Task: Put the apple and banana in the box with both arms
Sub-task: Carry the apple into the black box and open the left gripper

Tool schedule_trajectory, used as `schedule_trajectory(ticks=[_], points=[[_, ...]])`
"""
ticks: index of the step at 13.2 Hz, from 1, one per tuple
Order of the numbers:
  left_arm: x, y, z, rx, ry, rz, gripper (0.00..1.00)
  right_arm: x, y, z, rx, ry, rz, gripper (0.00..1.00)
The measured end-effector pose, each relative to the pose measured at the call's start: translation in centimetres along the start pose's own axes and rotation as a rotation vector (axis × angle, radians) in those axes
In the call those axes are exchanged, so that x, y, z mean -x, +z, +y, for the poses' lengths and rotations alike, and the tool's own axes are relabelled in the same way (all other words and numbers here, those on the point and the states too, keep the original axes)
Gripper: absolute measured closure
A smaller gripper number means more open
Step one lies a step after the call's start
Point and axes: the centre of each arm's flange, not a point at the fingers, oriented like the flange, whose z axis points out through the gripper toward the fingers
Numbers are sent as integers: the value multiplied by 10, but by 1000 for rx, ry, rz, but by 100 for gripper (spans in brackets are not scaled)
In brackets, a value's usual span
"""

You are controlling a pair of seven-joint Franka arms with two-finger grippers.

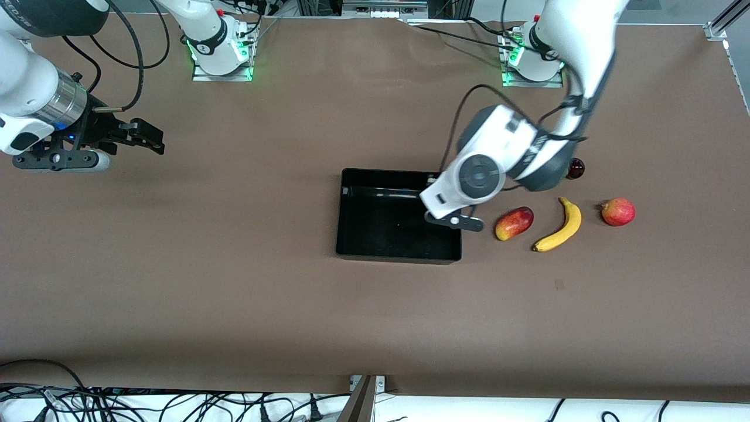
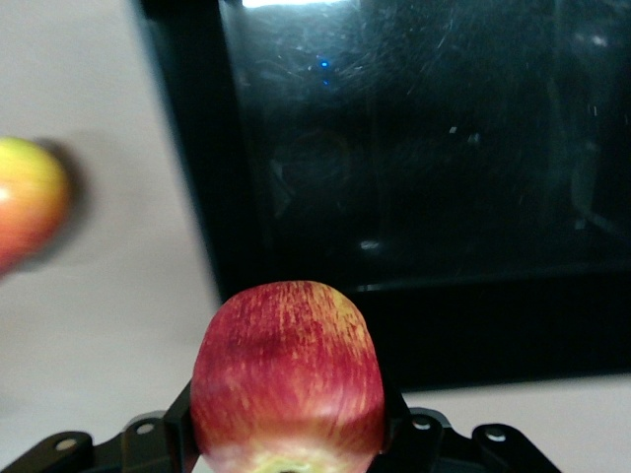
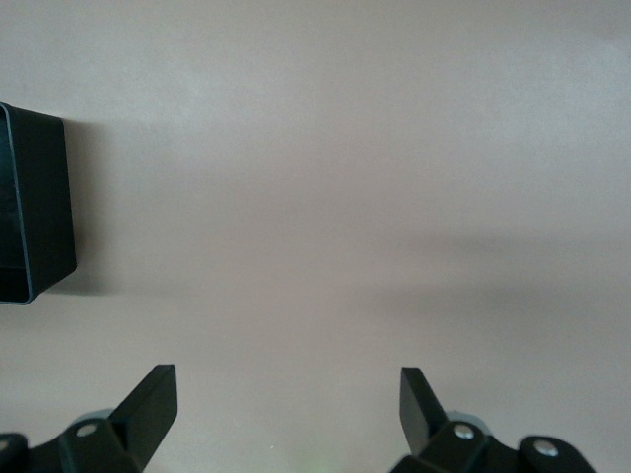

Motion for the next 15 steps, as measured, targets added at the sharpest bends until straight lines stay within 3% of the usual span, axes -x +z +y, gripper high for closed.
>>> schedule_trajectory(ticks=[4, 7, 9, 13, 15], points=[[-17, 48, 19, -13, -211, -47, 31, 0, 2, 4, 4, 6, -3, 0], [-27, 99, 32, -18, -245, -70, 31, -1, 2, 9, 4, 14, -3, 0], [-31, 106, 32, -15, -253, -74, 31, -1, 2, 9, 4, 14, -3, 0], [-35, 86, 28, -6, -260, -59, 0, -1, 2, 9, 5, 13, -2, 0], [-31, 43, 10, -17, -283, -63, 0, -1, 1, 9, 4, 12, 0, 0]])
